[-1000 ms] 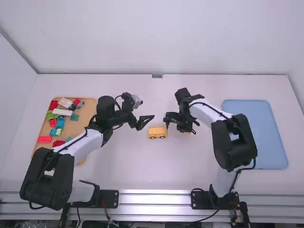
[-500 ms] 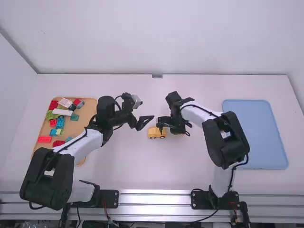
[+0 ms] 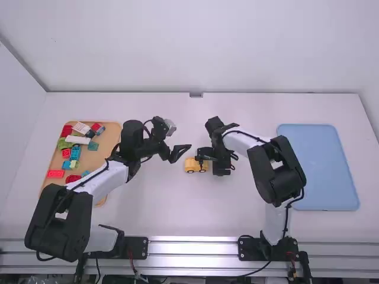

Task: Assemble lego blocks to make yellow taxi

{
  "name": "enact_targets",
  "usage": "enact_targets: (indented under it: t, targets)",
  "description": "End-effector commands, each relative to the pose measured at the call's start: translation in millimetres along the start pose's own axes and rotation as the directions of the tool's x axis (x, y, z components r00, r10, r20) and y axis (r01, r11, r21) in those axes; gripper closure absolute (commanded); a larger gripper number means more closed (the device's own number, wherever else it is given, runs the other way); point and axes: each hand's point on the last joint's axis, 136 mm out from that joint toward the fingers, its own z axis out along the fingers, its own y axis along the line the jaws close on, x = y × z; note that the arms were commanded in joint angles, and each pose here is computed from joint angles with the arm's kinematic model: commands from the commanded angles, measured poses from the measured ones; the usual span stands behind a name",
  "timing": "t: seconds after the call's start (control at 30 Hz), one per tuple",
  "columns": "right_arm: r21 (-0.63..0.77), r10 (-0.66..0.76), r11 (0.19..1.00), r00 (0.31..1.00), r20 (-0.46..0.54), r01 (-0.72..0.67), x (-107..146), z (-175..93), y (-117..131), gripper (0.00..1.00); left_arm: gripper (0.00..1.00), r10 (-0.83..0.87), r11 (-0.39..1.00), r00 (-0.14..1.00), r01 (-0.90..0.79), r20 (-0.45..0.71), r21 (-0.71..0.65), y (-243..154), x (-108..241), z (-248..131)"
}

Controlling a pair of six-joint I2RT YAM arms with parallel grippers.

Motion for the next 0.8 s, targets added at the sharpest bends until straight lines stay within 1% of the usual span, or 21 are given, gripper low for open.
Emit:
enact_targets:
  t: [0.0, 0.1, 0.13, 0.2, 0.23, 0.27, 0.33, 0.37, 0.4, 0.43, 0.47, 0.5, 0.57, 0.6, 0.63, 0.67, 0.73, 0.77]
  targets:
    - [0.004, 0.025, 1.0, 0.999, 0.029, -0.026, -8.3, -11.2, -9.7, 0.01, 0.01, 0.003, 0.998, 1.0, -0.004, -0.02, -0.062, 10.2, 4.6, -0.3]
    - [0.03, 0.03, 0.999, 0.996, 0.086, -0.033, -15.1, -37.8, -17.5, 0.01, 0.01, -0.006, 0.997, 0.999, 0.003, -0.035, -0.079, 13.0, 8.4, -0.7]
    - [0.06, 0.047, 0.997, 0.993, 0.111, -0.054, -15.3, -48.8, -25.2, 0.01, 0.01, -0.011, 0.996, 0.999, 0.007, -0.041, -0.09, 14.8, 10.1, -1.0]
    - [0.143, 0.108, 0.98, 0.972, 0.21, -0.14, -14.2, -82.4, -47.7, 0.01, 0.01, -0.012, 0.99, 0.998, 0.004, -0.058, -0.144, 23.7, 13.5, -2.0]
    - [0.157, 0.127, 0.973, 0.96, 0.248, -0.17, -13.2, -92.4, -52.7, 0.01, 0.01, -0.015, 0.985, 0.998, 0.004, -0.063, -0.172, 28.6, 14.6, -2.9]
    - [0.157, 0.156, 0.964, 0.936, 0.315, -0.213, -12.8, -105.5, -56.7, 0.01, 0.01, -0.022, 0.979, 0.997, 0.006, -0.074, -0.204, 33.9, 17.3, -4.1]
    - [0.096, 0.199, 0.957, 0.865, 0.461, -0.272, -12.0, -125.5, -54.6, 0.02, 0.01, -0.051, 0.976, 0.994, 0.028, -0.099, -0.216, 34.9, 24.8, -5.0]
    - [0.073, 0.206, 0.958, 0.842, 0.499, -0.278, -12.0, -129.3, -52.5, 0.01, 0.01, -0.055, 0.977, 0.993, 0.033, -0.102, -0.213, 34.2, 26.0, -5.0]
    - [0.038, 0.21, 0.96, 0.802, 0.559, -0.277, -12.7, -134.7, -49.4, 0.01, 0.01, -0.066, 0.976, 0.991, 0.041, -0.113, -0.212, 33.7, 29.2, -5.4]
    - [-0.003, 0.187, 0.969, 0.722, 0.666, -0.248, -13.0, -144.2, -46.3, 0.01, 0.01, -0.058, 0.978, 0.99, 0.03, -0.13, -0.209, 32.9, 33.1, -5.7]
    - [-0.007, 0.168, 0.972, 0.677, 0.716, -0.233, -11.8, -149.4, -46.9, 0.01, 0.01, -0.033, 0.979, 0.99, 0.004, -0.139, -0.205, 32.7, 33.9, -5.8]
    - [-0.007, 0.163, 0.973, 0.663, 0.731, -0.231, -11.1, -151.3, -47.3, 0.01, 0.01, -0.023, 0.979, 0.99, -0.006, -0.141, -0.203, 32.6, 33.9, -5.8]
    - [-0.031, 0.157, 0.974, 0.564, 0.811, -0.226, -8.3, -165.6, -48.2, 0.02, 0.01, 0.024, 0.979, 0.988, -0.053, -0.151, -0.195, 32.3, 34.0, -5.6]
    - [-0.044, 0.166, 0.973, 0.547, 0.821, -0.229, -6.8, -168.1, -47.5, 0.01, 0.01, 0.03, 0.979, 0.988, -0.06, -0.152, -0.194, 32.4, 33.9, -5.7]
    - [-0.051, 0.172, 0.971, 0.541, 0.823, -0.232, -5.3, -168.6, -47.1, 0.01, 0.01, 0.036, 0.979, 0.988, -0.066, -0.153, -0.193, 32.3, 33.9, -5.7]
    - [-0.073, 0.2, 0.966, 0.538, 0.819, -0.247, 1.3, -166.3, -44.8, 0.01, 0.01, 0.053, 0.982, 0.986, -0.08, -0.156, -0.173, 29.5, 34.5, -5.3]
    - [-0.119, 0.275, 0.947, 0.563, 0.779, -0.298, 19.0, -145.8, -37.5, 0.01, 0.01, 0.142, 0.988, 0.98, -0.149, -0.142, -0.045, 8.6, 34.3, -2.5]
    - [-0.124, 0.28, 0.946, 0.562, 0.778, -0.3, 20.2, -143.3, -36.1, 0.01, 0.01, 0.167, 0.985, 0.977, -0.17, -0.135, -0.012, 3.4, 34.4, -2.1]
